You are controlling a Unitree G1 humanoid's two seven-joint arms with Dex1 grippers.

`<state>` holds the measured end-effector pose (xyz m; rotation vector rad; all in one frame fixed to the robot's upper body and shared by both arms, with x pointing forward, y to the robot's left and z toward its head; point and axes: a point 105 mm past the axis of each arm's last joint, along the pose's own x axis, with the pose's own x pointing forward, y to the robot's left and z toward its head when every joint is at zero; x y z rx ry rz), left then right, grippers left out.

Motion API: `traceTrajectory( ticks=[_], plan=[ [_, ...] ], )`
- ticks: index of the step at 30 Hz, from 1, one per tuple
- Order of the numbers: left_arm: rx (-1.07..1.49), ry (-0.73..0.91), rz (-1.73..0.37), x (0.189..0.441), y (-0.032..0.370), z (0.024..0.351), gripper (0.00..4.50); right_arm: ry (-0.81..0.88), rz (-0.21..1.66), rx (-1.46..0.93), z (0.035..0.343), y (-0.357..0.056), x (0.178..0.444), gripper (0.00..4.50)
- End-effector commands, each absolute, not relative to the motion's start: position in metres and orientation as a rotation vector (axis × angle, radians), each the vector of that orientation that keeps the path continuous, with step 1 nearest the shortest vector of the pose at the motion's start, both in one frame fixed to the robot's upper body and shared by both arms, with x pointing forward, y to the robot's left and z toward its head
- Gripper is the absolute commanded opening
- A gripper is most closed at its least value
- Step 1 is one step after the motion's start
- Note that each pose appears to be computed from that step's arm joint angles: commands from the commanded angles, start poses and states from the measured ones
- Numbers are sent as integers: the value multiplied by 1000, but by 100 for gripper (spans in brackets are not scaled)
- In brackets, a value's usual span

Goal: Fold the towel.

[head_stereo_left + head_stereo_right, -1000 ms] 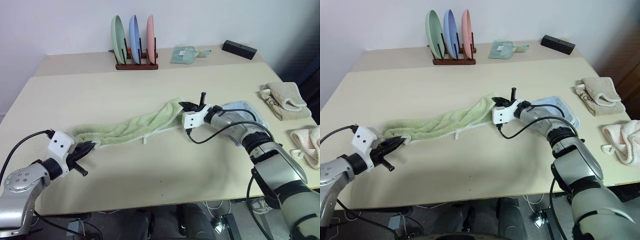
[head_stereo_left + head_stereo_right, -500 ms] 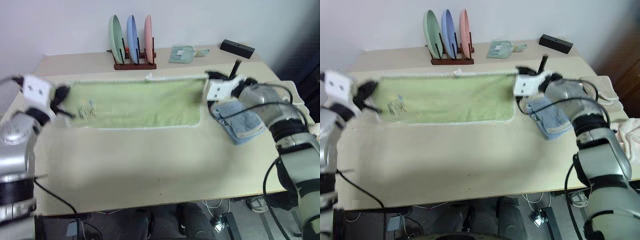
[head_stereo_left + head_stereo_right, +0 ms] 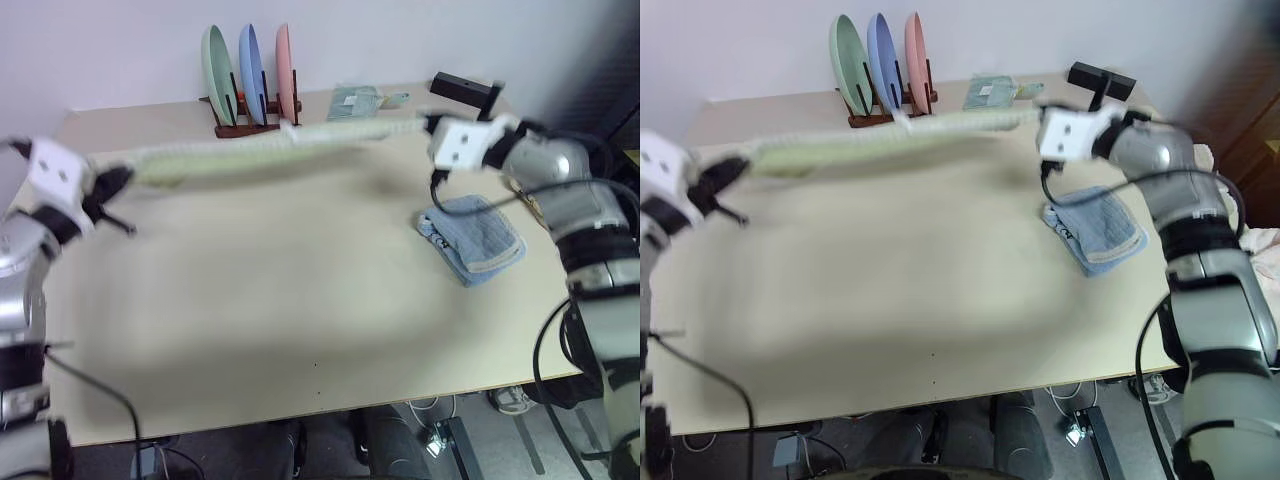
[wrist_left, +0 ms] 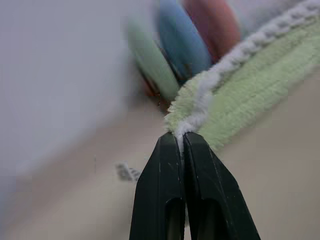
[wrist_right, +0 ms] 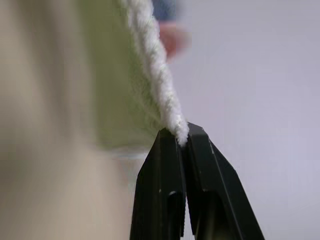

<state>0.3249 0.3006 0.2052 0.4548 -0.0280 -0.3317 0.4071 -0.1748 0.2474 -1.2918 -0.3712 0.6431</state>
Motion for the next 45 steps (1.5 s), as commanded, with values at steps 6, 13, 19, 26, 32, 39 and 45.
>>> traceTrajectory(
  ticks=[6,13,19,26,32,39,45],
  plan=[
    [443,242,-508,249,289,159,0,38,1051,-1122,188,-192,326,11],
    [388,423,-575,212,288,133,0,328,1197,-981,167,-209,274,11],
    [404,313,-496,241,295,148,0,173,1043,-1080,183,-205,315,11],
    [438,272,-463,276,301,152,0,96,1023,-1097,180,-192,358,11],
    [462,317,-453,286,308,138,0,90,1032,-1114,167,-183,380,11],
    [473,333,-380,297,319,128,0,68,1000,-1130,162,-176,400,11],
    [446,321,-351,304,320,124,0,60,988,-1145,161,-173,407,11]
  ],
)
